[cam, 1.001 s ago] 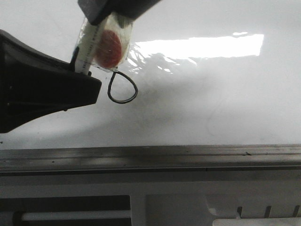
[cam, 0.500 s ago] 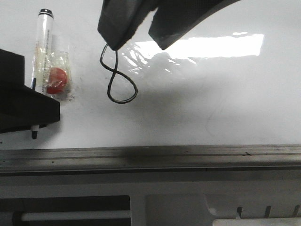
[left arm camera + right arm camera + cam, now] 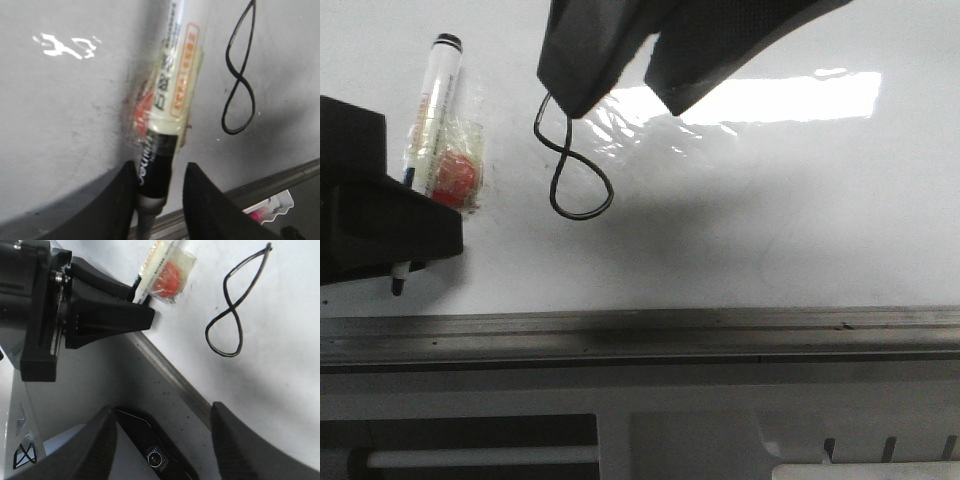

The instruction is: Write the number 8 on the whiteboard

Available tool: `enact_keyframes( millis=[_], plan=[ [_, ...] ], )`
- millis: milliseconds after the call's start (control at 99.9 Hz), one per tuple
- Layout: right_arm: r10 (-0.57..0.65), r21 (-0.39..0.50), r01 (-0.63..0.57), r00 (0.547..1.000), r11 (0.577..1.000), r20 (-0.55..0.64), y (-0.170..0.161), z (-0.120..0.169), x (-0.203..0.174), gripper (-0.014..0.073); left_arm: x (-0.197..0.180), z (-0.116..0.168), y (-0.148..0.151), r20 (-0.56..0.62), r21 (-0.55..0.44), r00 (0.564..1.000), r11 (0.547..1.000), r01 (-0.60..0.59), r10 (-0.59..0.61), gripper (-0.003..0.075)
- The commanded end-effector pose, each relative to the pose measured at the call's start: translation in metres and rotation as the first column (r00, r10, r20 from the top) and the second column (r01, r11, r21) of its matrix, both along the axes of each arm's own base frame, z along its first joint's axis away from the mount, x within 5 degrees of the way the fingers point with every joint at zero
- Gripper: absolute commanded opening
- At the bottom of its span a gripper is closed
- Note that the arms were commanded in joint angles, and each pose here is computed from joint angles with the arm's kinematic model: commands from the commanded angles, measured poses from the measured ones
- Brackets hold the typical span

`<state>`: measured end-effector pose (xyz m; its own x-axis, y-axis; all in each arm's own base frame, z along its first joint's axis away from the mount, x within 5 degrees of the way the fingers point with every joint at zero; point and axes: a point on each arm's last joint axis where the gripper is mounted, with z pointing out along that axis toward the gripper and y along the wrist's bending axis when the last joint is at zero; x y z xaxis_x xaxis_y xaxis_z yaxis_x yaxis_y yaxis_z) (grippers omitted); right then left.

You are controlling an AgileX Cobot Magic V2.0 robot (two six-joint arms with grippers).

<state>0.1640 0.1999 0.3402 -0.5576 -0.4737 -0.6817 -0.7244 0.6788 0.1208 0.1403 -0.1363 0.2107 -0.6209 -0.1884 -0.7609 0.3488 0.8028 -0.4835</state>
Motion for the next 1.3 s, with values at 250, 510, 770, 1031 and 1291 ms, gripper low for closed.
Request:
enact_keyframes(
  millis=[250,510,770,1031,1291],
  plan=[
    [-0.007,0.053,0.004,0.999,0.999,0.053,-0.003,0.016,0.0,0.0349,0.003,0.013,-0.001,0.023,-0.063,0.999,0.998,-0.027,0.029,0.0481],
    [-0.015,0.038,0.012,0.996,0.999,0.087,-0.01,0.018,-0.003,-0.0062,-0.015,0.035,0.01,0.085,-0.106,0.996,0.993,0.047,-0.038,0.0249],
    [-0.049,0.207,-0.007,0.963,0.978,0.266,-0.037,0.017,-0.024,-0.0063,-0.036,0.052,0.032,0.226,-0.158,0.973,0.983,0.093,-0.056,-0.002],
    [-0.106,0.378,-0.09,0.878,0.921,0.467,-0.09,-0.023,-0.069,-0.0063,-0.058,0.034,0.058,0.324,-0.181,0.945,0.978,0.106,-0.042,-0.002],
    [-0.155,0.459,-0.141,0.821,0.877,0.549,-0.137,-0.074,-0.11,-0.0063,-0.067,0.005,0.07,0.313,-0.165,0.949,0.982,0.094,-0.038,-0.002]
  ],
)
